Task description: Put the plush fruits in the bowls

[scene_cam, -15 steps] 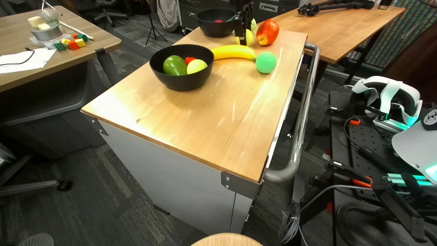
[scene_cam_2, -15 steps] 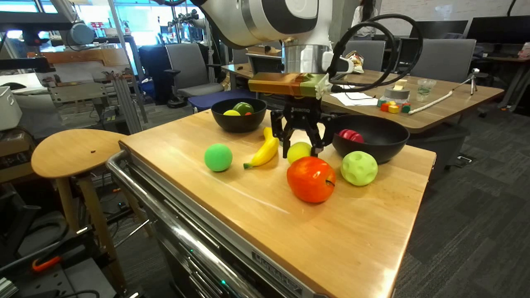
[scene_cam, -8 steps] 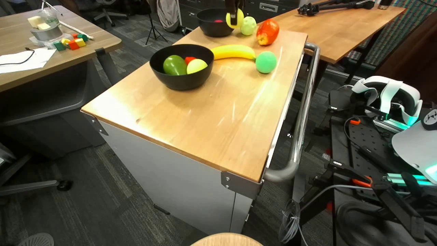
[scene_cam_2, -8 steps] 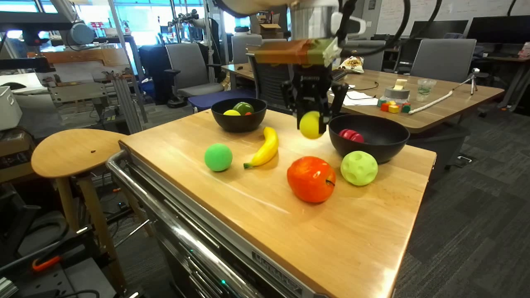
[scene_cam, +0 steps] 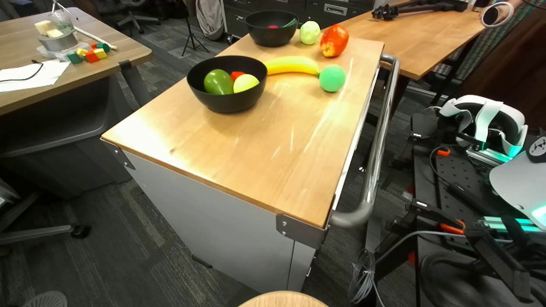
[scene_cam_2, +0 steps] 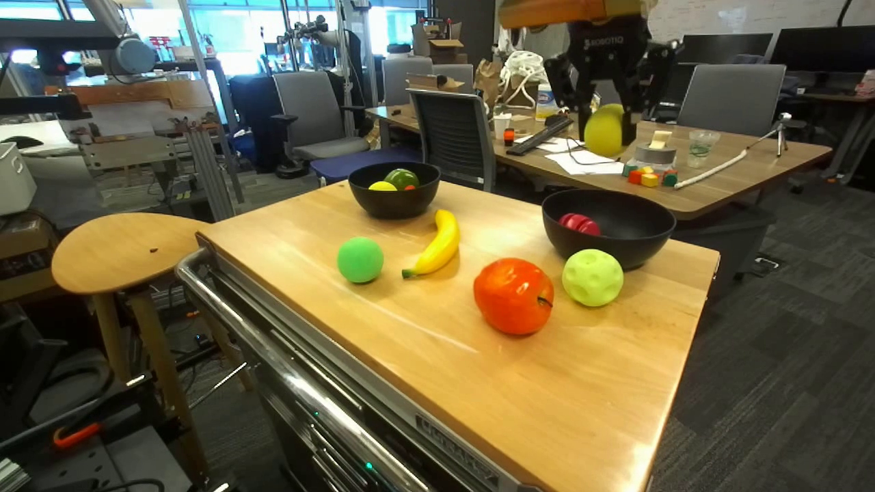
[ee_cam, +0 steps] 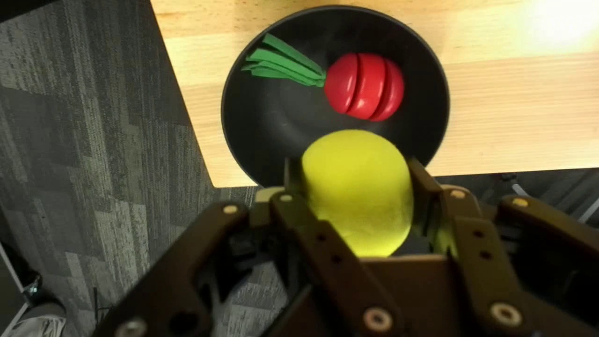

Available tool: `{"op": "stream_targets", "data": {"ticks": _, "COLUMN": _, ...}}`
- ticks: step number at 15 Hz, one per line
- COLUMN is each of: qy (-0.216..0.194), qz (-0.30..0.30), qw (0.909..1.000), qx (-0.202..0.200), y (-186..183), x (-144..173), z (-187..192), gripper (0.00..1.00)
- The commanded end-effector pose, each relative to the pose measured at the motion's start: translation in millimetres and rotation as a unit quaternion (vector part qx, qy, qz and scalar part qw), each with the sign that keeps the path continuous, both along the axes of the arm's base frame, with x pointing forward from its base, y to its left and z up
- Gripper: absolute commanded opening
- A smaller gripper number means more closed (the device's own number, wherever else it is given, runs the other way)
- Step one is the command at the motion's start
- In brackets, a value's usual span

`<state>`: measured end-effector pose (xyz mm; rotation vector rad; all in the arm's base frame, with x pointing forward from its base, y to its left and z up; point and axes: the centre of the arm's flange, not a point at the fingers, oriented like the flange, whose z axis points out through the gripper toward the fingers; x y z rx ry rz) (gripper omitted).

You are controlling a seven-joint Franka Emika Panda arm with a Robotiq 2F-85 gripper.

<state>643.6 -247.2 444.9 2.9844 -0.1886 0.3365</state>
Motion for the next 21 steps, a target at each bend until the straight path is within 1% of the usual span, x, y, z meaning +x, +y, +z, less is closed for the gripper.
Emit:
{"op": "stream_targets", "data": {"ticks": 1, "qy": 0.006, "qz": -0.002, "qw": 1.0, "qx": 0.006, "y": -19, "x": 32, "z": -46, "gripper": 0.26}}
{"op": "stream_targets", "data": {"ticks": 2, "qy": 0.009, "qz": -0.002, "qw": 0.9999, "qx": 0.006, "y": -22, "x": 35, "z": -58, "gripper": 0.26}}
{"op": "stream_targets", "data": {"ticks": 3, "qy": 0.012, "qz": -0.002, "qw": 0.9999, "qx": 0.006, "y": -24, "x": 37, "z": -67, "gripper": 0.54}}
{"op": "stream_targets", "data": {"ticks": 4, "qy": 0.013, "qz": -0.001, "qw": 0.9999, "qx": 0.004, "y": -26, "x": 38, "z": -73, "gripper": 0.77}}
{"op": "stream_targets", "data": {"ticks": 6, "qy": 0.006, "qz": 0.006, "qw": 1.0, "qx": 0.002, "y": -24, "x": 31, "z": -68, "gripper": 0.8}}
{"op": "stream_targets", "data": {"ticks": 7, "qy": -0.001, "qz": 0.007, "qw": 1.0, "qx": -0.004, "y": -23, "x": 27, "z": -64, "gripper": 0.85}}
{"op": "stream_targets", "data": {"ticks": 8, "qy": -0.002, "qz": 0.003, "qw": 1.0, "qx": -0.008, "y": -22, "x": 19, "z": -56, "gripper": 0.95}}
{"op": "stream_targets", "data": {"ticks": 9, "qy": -0.008, "qz": 0.004, "qw": 0.9999, "qx": -0.009, "y": -22, "x": 13, "z": -50, "gripper": 0.99}}
{"op": "stream_targets", "data": {"ticks": 11, "qy": -0.021, "qz": 0.003, "qw": 0.9997, "qx": -0.009, "y": -22, "x": -4, "z": -39, "gripper": 1.0}}
{"op": "stream_targets", "data": {"ticks": 14, "qy": -0.017, "qz": 0.007, "qw": 0.9998, "qx": 0.006, "y": -18, "x": -34, "z": -35, "gripper": 1.0}}
{"op": "stream_targets", "data": {"ticks": 17, "qy": 0.001, "qz": 0.012, "qw": 0.9995, "qx": 0.028, "y": -14, "x": -64, "z": -56, "gripper": 1.0}}
{"op": "stream_targets", "data": {"ticks": 20, "qy": 0.009, "qz": 0.013, "qw": 0.999, "qx": 0.041, "y": -13, "x": -88, "z": -80, "gripper": 1.0}}
{"op": "stream_targets", "data": {"ticks": 21, "qy": 0.025, "qz": 0.005, "qw": 0.9991, "qx": 0.033, "y": -19, "x": -56, "z": -76, "gripper": 1.0}}
